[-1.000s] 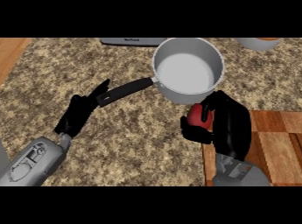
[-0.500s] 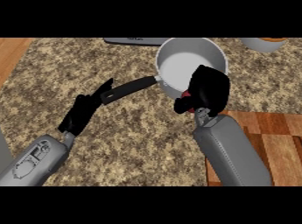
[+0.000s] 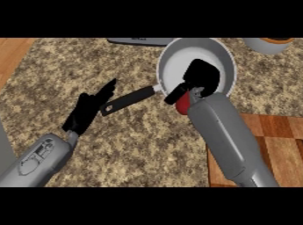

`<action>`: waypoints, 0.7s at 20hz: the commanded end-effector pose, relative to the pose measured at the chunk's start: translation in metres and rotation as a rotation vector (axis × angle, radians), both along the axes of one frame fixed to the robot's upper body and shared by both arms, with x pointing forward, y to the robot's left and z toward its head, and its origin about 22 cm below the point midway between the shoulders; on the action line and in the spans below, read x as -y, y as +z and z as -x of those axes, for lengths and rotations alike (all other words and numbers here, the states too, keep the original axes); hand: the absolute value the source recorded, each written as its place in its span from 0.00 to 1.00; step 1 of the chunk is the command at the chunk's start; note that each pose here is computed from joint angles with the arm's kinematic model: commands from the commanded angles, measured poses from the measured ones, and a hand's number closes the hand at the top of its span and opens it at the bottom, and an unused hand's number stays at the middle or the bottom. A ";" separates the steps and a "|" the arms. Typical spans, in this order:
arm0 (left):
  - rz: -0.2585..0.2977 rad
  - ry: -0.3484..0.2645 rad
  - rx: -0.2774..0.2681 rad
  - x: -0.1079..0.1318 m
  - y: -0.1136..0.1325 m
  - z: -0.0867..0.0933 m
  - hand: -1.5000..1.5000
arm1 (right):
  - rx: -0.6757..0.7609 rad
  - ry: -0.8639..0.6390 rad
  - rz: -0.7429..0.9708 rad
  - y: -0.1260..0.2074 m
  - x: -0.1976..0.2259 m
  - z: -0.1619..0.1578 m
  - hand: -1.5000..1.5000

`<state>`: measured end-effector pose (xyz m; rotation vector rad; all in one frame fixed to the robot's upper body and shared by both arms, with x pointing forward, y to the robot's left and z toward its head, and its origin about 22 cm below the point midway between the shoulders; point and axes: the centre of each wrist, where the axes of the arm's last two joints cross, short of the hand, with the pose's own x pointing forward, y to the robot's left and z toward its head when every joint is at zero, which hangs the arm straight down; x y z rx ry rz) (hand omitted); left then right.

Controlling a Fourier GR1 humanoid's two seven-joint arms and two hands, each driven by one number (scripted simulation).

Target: Pick the tomato from the cutting board and place it in the pot

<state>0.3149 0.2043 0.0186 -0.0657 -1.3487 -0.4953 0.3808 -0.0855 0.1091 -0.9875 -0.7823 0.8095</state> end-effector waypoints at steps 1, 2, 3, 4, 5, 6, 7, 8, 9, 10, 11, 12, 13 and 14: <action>0.084 0.052 -0.083 -0.004 -0.030 0.019 0.50 | 0.063 -0.057 -0.097 0.011 -0.014 -0.016 0.00; 0.097 0.057 -0.086 0.002 -0.021 0.018 0.50 | 0.137 -0.059 -0.156 0.014 -0.014 -0.014 0.00; 0.078 0.055 -0.077 -0.005 -0.027 0.025 0.50 | 0.220 -0.050 -0.187 0.017 -0.015 -0.014 0.00; 0.091 0.042 -0.088 0.000 -0.029 0.024 0.50 | 0.319 -0.058 -0.220 0.029 -0.014 -0.016 0.00; 0.084 0.046 -0.075 -0.004 -0.022 0.018 0.50 | 0.390 -0.061 -0.258 0.044 -0.018 -0.017 0.00; 0.078 0.046 -0.074 -0.005 -0.018 0.014 0.50 | 0.472 -0.092 -0.327 0.046 -0.013 -0.016 0.00; 0.088 0.055 -0.078 0.001 -0.022 0.015 0.50 | 0.527 -0.114 -0.367 0.048 -0.015 -0.015 0.00; 0.072 0.054 -0.072 -0.007 -0.023 0.017 0.50 | 0.585 -0.128 -0.397 0.059 -0.017 -0.016 0.00; 0.086 0.063 -0.090 -0.002 -0.026 0.020 0.50 | 0.645 -0.160 -0.441 0.061 -0.014 -0.015 0.00; 0.081 0.059 -0.079 -0.008 -0.028 0.020 0.50 | 0.695 -0.196 -0.461 0.061 -0.013 -0.017 0.00; 0.077 0.070 -0.097 -0.014 -0.036 0.028 0.50 | 0.746 -0.229 -0.484 0.060 -0.008 -0.017 0.00; 0.079 0.081 -0.094 -0.008 -0.030 0.022 0.50 | 0.794 -0.247 -0.487 0.056 -0.008 -0.016 0.00; 0.088 0.081 -0.093 -0.006 -0.026 0.024 0.50 | 0.817 -0.280 -0.495 0.058 -0.011 -0.018 0.00; 0.097 0.089 -0.098 -0.015 -0.030 0.026 0.50 | 0.847 -0.306 -0.518 0.060 -0.006 -0.019 0.00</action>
